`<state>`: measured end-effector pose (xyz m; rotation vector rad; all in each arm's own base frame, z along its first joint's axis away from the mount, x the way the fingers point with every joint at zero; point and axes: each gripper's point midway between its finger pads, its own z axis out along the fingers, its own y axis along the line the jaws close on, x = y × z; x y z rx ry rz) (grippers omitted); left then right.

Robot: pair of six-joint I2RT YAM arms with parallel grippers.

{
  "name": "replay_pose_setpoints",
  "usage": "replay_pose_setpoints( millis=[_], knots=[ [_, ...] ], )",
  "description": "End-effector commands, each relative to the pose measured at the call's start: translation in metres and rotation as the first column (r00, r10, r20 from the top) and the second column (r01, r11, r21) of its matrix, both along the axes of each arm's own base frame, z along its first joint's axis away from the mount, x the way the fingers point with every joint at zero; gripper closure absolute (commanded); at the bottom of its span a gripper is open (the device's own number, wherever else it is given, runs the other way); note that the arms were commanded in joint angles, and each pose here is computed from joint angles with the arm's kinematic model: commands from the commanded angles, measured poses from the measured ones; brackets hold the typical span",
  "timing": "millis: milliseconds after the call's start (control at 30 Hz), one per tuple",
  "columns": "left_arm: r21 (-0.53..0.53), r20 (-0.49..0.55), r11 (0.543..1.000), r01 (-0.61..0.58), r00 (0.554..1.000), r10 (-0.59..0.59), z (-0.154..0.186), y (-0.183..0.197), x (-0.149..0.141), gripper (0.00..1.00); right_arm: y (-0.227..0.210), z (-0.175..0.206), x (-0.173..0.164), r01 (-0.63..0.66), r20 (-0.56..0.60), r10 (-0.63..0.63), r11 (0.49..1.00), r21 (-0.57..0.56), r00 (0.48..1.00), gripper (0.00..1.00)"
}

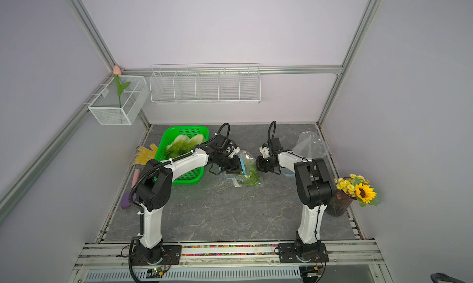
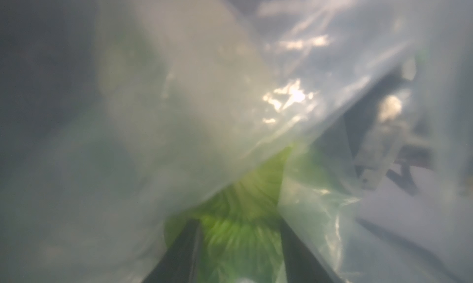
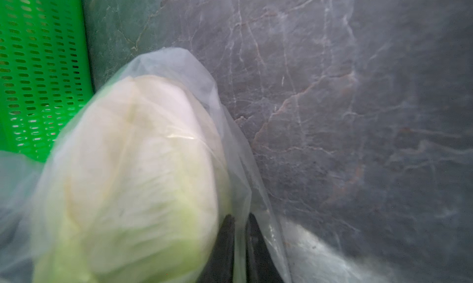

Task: Open the zip-top bag and take out the chinese cabbages
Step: Pick up the Chinese cabbage from the zipper food storage bag.

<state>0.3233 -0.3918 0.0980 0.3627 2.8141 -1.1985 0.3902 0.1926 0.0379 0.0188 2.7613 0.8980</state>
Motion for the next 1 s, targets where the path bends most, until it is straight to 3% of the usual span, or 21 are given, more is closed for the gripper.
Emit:
replay_pose_setpoints(
  millis=[0, 67, 133, 233, 333, 433, 567, 633, 967],
  knots=[
    [-0.005, -0.018, 1.000, -0.003, 1.000, 0.003, -0.007, -0.011, 0.003, 0.48, 0.021, 0.001, -0.011, -0.043, -0.014, 0.044, 0.997, 0.067, 0.999, 0.87],
    [-0.013, -0.026, 1.000, -0.009, 1.000, 0.009, -0.009, -0.014, 0.005, 0.45, 0.027, 0.001, -0.015, -0.057, -0.017, 0.059, 0.995, 0.077, 0.998, 0.87],
    [-0.022, -0.031, 1.000, -0.021, 0.999, 0.021, -0.009, -0.017, 0.008, 0.31, 0.032, 0.000, -0.019, -0.072, -0.020, 0.074, 0.994, 0.084, 0.997, 0.87],
    [-0.029, -0.034, 0.999, -0.031, 0.999, 0.030, -0.010, -0.020, 0.010, 0.30, 0.037, 0.000, -0.023, -0.075, -0.023, 0.078, 0.991, 0.107, 0.997, 0.87],
    [-0.024, -0.039, 0.999, -0.034, 0.999, 0.033, -0.013, -0.020, 0.012, 0.42, 0.039, 0.001, -0.026, -0.074, -0.025, 0.078, 0.990, 0.122, 0.997, 0.87],
    [-0.018, -0.046, 0.999, -0.036, 0.998, 0.035, -0.017, -0.020, 0.011, 0.66, 0.037, 0.002, -0.028, -0.075, -0.020, 0.078, 0.990, 0.118, 0.997, 0.87],
    [-0.022, -0.055, 0.999, -0.037, 0.998, 0.036, -0.020, -0.021, 0.012, 0.85, 0.041, 0.008, -0.029, -0.087, -0.013, 0.090, 0.987, 0.138, 0.996, 0.87],
    [-0.020, -0.052, 0.999, -0.041, 0.998, 0.040, -0.019, -0.021, 0.012, 1.00, 0.039, 0.010, -0.028, -0.083, -0.004, 0.085, 0.988, 0.132, 0.996, 0.87],
    [0.001, 0.058, 0.997, -0.081, 0.995, 0.081, 0.023, 0.017, 0.015, 1.00, -0.025, 0.006, -0.002, 0.145, 0.040, -0.144, 0.989, -0.015, 0.989, 0.93]
  ],
)
